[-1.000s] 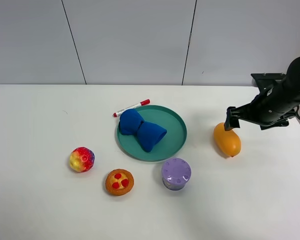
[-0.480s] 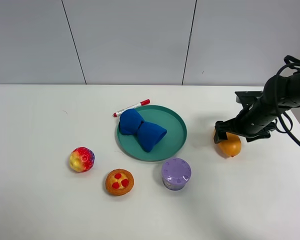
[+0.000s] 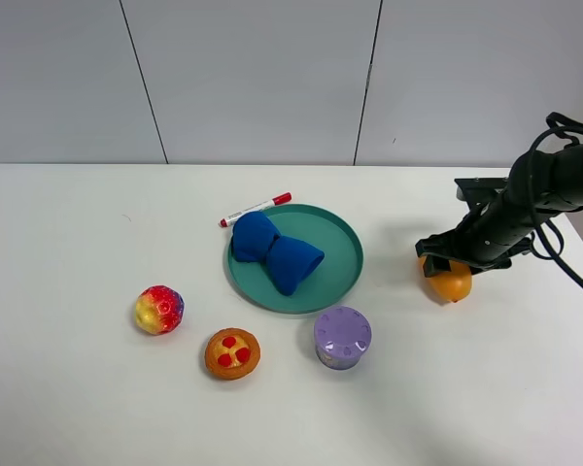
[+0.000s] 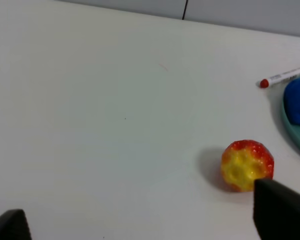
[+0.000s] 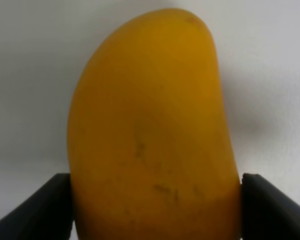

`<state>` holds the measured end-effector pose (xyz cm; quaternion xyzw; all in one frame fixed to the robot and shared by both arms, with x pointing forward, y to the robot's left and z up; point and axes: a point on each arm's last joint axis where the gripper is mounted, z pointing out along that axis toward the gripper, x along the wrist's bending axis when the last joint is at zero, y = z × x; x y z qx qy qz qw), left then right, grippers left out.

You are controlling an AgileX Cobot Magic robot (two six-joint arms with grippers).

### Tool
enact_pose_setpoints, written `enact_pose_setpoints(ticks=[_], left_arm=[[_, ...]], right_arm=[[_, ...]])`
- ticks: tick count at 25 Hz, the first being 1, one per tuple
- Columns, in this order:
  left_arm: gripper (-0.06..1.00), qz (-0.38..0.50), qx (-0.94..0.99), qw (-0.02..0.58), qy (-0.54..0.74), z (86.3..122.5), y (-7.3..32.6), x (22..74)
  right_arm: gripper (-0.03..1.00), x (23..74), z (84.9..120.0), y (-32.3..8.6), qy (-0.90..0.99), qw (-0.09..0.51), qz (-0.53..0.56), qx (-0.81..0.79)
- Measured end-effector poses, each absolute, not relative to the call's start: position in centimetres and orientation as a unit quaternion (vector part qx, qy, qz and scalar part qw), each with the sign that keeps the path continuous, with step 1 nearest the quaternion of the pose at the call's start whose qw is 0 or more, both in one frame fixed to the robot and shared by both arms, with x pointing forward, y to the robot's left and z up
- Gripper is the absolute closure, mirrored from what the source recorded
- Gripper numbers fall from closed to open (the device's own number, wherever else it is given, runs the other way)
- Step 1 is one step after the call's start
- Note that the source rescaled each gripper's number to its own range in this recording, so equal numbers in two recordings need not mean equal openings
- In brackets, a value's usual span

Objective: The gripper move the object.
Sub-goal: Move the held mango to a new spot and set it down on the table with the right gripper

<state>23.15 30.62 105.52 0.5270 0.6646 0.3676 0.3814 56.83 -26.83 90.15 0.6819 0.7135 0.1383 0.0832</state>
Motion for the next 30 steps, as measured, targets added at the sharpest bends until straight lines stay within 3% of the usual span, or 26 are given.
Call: enact_pose_setpoints(ticks=[4, 8, 12, 18, 24, 30], left_arm=[[-0.06, 0.368, 0.527, 0.381, 0.665, 105.5, 30.6, 23.1], [-0.06, 0.368, 0.527, 0.381, 0.665, 105.5, 30.6, 23.1], [-0.06, 0.368, 0.527, 0.381, 0.665, 105.5, 30.6, 23.1], [-0.06, 0.368, 0.527, 0.381, 0.665, 105.5, 30.6, 23.1], [-0.06, 0.368, 0.527, 0.381, 0.665, 105.5, 30.6, 23.1], [-0.06, 0.368, 0.527, 0.381, 0.665, 105.5, 30.6, 23.1]], right_arm=[[0.97, 56.5, 91.3, -26.7, 0.718, 0.084, 0.142, 0.677], [0.97, 56.1, 96.6, -24.6, 0.725, 0.122, 0.205, 0.646], [0.97, 56.7, 103.7, -19.5, 0.746, 0.148, 0.291, 0.581], [0.97, 59.3, 109.0, -10.9, 0.777, 0.125, 0.347, 0.51], [0.97, 60.8, 109.2, -1.1, 0.817, 0.088, 0.362, 0.44], [0.97, 60.8, 105.5, 6.6, 0.848, 0.052, 0.353, 0.392]])
